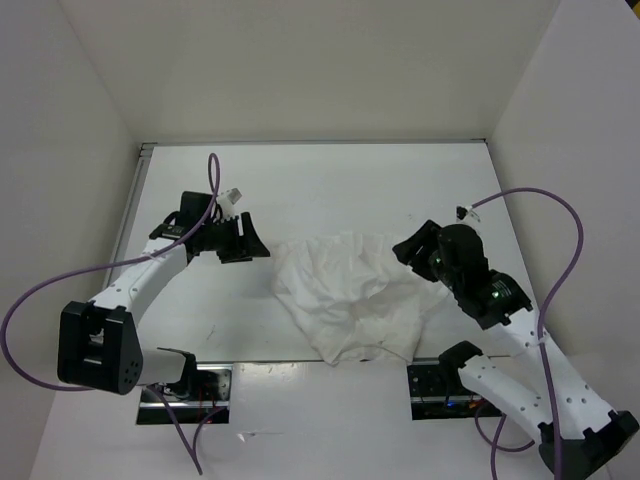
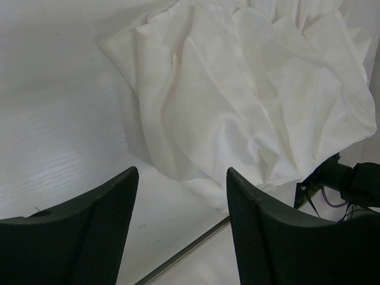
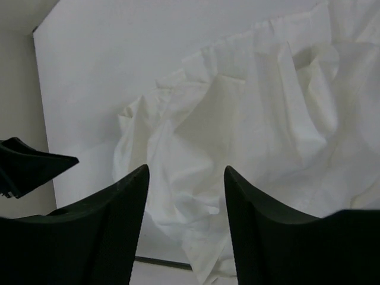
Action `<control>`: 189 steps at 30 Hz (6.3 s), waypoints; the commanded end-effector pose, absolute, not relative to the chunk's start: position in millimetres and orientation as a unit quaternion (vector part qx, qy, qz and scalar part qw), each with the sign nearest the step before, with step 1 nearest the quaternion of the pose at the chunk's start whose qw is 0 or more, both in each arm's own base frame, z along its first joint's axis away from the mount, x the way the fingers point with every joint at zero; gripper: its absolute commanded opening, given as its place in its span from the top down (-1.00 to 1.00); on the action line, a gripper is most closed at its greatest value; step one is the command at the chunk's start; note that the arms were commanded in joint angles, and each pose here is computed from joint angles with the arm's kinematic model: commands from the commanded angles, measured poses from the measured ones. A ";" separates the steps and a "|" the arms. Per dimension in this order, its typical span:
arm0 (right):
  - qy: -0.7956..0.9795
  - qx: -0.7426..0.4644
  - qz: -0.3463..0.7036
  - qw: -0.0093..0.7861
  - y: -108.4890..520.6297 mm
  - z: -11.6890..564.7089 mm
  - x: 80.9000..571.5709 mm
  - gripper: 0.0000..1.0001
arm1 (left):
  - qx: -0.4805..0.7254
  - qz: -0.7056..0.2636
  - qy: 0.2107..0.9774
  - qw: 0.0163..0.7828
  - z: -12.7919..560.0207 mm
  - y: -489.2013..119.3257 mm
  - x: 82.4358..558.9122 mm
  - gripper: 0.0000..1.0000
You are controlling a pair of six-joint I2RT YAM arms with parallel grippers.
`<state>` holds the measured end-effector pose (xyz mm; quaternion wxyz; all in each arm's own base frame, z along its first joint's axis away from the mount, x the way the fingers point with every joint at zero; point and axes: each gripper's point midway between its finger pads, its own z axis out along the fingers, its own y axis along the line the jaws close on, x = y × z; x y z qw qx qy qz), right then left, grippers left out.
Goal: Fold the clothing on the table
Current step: Grab the skirt from the pile, then move the skirt to the center of the board, then flatten the skirt out
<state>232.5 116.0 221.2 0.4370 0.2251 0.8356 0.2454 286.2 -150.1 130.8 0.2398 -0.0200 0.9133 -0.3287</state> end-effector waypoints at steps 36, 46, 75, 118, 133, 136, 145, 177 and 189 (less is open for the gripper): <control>0.888 0.045 0.158 0.430 298.5 249.0 420.1 0.60 | 0.017 -0.343 0.907 0.242 134.4 -157.9 291.2 -0.39; 0.905 0.041 0.133 0.402 252.8 224.1 374.0 -0.23 | 0.013 -0.338 0.911 0.235 128.3 -156.8 292.7 -0.39; 0.946 0.151 0.114 0.263 294.7 62.4 430.2 0.07 | 0.032 -0.356 0.896 0.263 158.8 -194.4 318.7 -0.39; 0.919 0.263 0.099 0.275 62.4 182.3 301.5 0.15 | 0.031 -0.367 0.897 0.243 144.4 -193.1 315.4 -0.39; 0.905 0.318 -0.006 0.281 32.6 122.9 336.0 0.17 | 0.050 -0.382 0.893 0.232 144.3 -202.2 316.1 -0.39; 0.912 0.313 -0.022 0.263 32.9 104.1 353.0 0.17 | 0.054 -0.383 0.893 0.230 144.3 -205.1 314.2 -0.39; 0.913 0.311 -0.058 0.256 25.5 79.8 372.6 0.17 | 0.051 -0.385 0.892 0.232 147.4 -204.6 311.5 -0.39; 0.948 0.231 -0.133 0.172 15.1 26.6 362.7 0.59 | 0.051 -0.382 0.892 0.238 149.7 -203.5 312.2 -0.42; 0.957 0.213 -0.154 0.124 11.8 -5.3 346.3 0.60 | 0.047 -0.381 0.892 0.240 147.5 -200.5 313.6 -0.42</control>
